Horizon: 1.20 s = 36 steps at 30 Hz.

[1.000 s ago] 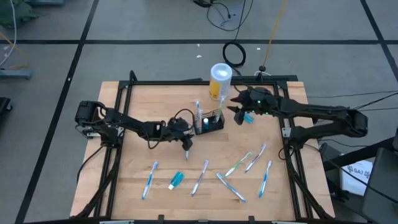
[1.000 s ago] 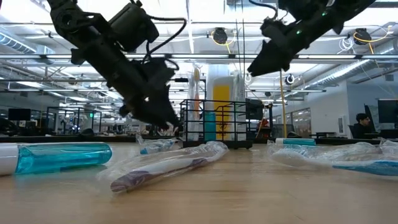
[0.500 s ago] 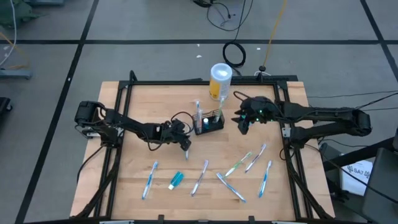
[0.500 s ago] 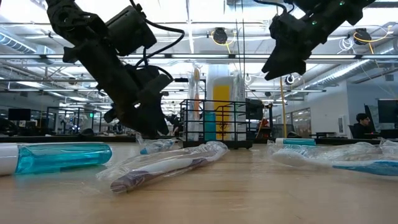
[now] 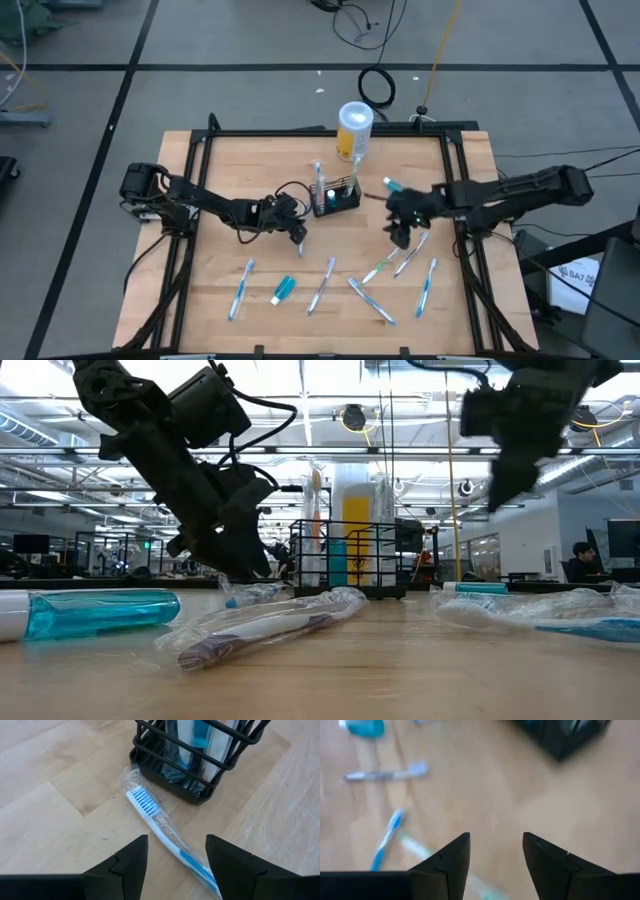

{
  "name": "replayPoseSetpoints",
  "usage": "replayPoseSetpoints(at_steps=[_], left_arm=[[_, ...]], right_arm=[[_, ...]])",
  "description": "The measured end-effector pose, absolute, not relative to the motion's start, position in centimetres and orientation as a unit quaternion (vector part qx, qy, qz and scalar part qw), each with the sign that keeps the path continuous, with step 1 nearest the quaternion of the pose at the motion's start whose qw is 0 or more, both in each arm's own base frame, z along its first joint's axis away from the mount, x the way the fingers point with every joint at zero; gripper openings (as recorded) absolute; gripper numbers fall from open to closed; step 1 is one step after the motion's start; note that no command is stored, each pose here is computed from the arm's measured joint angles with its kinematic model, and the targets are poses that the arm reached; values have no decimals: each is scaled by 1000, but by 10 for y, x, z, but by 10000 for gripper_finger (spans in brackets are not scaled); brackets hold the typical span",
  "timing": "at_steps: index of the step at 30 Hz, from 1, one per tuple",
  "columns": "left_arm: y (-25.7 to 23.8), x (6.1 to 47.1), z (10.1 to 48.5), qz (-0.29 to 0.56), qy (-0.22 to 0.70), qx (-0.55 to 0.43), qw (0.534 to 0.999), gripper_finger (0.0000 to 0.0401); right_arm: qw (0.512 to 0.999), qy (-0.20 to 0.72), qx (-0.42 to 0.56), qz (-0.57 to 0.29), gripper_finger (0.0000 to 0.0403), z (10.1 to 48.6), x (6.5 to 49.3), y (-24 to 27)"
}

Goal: Pick & Place toothbrushing station
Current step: Put the purple toothbrush into the black wire organizer

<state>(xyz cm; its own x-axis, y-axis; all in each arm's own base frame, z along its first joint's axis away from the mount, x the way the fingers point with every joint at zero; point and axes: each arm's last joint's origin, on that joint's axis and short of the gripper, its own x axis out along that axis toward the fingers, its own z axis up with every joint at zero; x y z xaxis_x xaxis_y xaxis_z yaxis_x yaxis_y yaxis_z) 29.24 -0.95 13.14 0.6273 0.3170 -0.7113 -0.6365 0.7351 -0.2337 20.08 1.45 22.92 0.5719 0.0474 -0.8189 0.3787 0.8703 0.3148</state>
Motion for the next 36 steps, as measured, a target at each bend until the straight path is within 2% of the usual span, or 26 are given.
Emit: replayPoseSetpoints(at_steps=[8,14,22,24,28,36], left_arm=[[-10,292,131,274,334,-239,870,207],[-10,292,131,271,336,-232,872,207],[-10,292,131,264,341,-216,876,207],[-10,293,131,264,341,-216,876,207],[-9,293,132,263,341,-212,877,207],[-9,293,132,264,341,-213,877,207]], right_arm=[[703,528,402,-257,173,217,172,37],[653,494,454,-350,172,208,162,48],[544,535,500,-410,171,170,139,51],[534,532,503,-423,171,162,136,50],[546,512,511,-422,171,153,137,47],[550,507,514,-420,171,150,136,45]])
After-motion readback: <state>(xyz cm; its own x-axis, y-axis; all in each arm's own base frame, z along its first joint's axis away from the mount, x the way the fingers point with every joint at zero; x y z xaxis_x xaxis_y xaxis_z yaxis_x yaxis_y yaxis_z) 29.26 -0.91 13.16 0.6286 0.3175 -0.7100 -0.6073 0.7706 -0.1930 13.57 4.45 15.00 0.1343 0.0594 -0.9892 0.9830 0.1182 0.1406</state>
